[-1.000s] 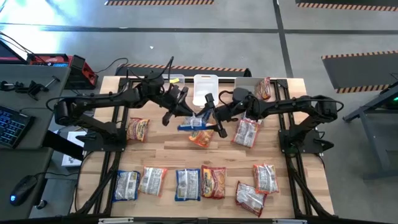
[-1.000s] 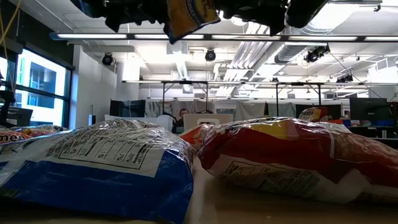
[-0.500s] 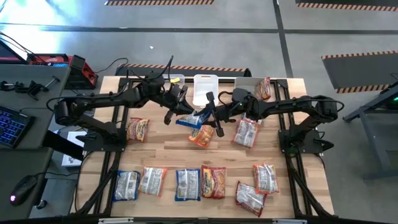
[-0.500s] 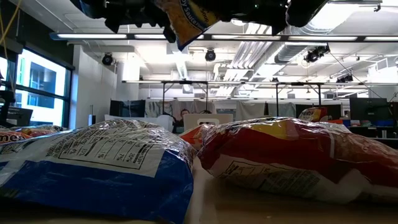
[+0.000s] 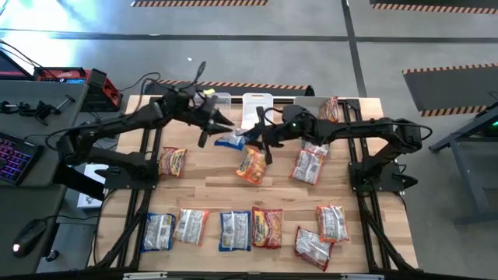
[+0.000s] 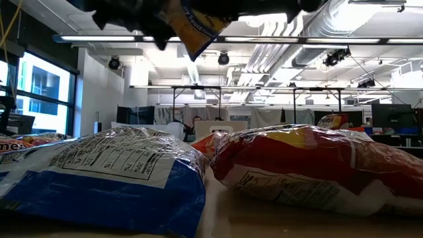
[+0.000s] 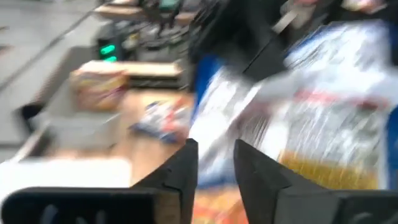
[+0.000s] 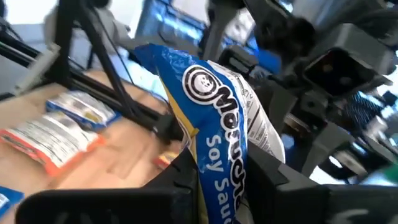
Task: Sort Maruchan noodles
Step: Put the blue noodle pack into the white bin
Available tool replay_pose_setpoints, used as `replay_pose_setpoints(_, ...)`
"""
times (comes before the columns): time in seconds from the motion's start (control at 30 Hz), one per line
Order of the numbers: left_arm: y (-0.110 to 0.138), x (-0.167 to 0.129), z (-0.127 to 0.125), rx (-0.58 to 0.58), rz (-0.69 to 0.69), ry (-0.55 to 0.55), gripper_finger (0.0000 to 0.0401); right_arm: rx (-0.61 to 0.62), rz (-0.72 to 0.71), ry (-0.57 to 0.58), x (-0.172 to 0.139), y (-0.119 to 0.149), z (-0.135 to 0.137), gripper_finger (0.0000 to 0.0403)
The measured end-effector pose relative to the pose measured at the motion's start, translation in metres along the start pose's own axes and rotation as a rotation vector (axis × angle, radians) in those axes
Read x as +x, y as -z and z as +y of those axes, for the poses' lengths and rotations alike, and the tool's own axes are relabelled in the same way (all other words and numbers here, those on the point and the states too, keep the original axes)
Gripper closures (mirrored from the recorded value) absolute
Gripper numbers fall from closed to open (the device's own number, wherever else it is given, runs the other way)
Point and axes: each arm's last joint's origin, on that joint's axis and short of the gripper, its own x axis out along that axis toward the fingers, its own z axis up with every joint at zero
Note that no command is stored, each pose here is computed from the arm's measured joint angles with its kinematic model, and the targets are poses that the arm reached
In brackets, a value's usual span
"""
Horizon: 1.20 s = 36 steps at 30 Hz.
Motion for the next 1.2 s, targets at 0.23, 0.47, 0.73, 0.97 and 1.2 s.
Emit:
replay_pose_setpoints(0.23, 0.011, -0.018, 0.008, 0.035, 0.078, -0.115, 0.0279, 0.045, 0.298, 0.129, -0.010, -0.015, -0.034, 0.0354)
replay_pose_setpoints(0.47, 0.060, -0.005, 0.010, 0.032, -0.063, -0.136, 0.0321, 0.141, 0.548, 0.218, -0.029, 0.016, -0.104, 0.0373)
replay_pose_setpoints(0.73, 0.092, -0.009, -0.002, 0.007, -0.317, -0.140, 0.0356, 0.287, 0.742, 0.154, -0.026, 0.102, -0.170, 0.0373)
replay_pose_setpoints(0.97, 0.099, -0.009, -0.003, -0.008, -0.314, -0.144, 0.0369, 0.389, 0.823, 0.097, -0.015, 0.151, -0.190, 0.0373)
replay_pose_setpoints(1.2, 0.099, -0.009, -0.003, 0.011, -0.313, -0.178, 0.0375, 0.408, 0.859, 0.111, -0.012, 0.165, -0.191, 0.0373)
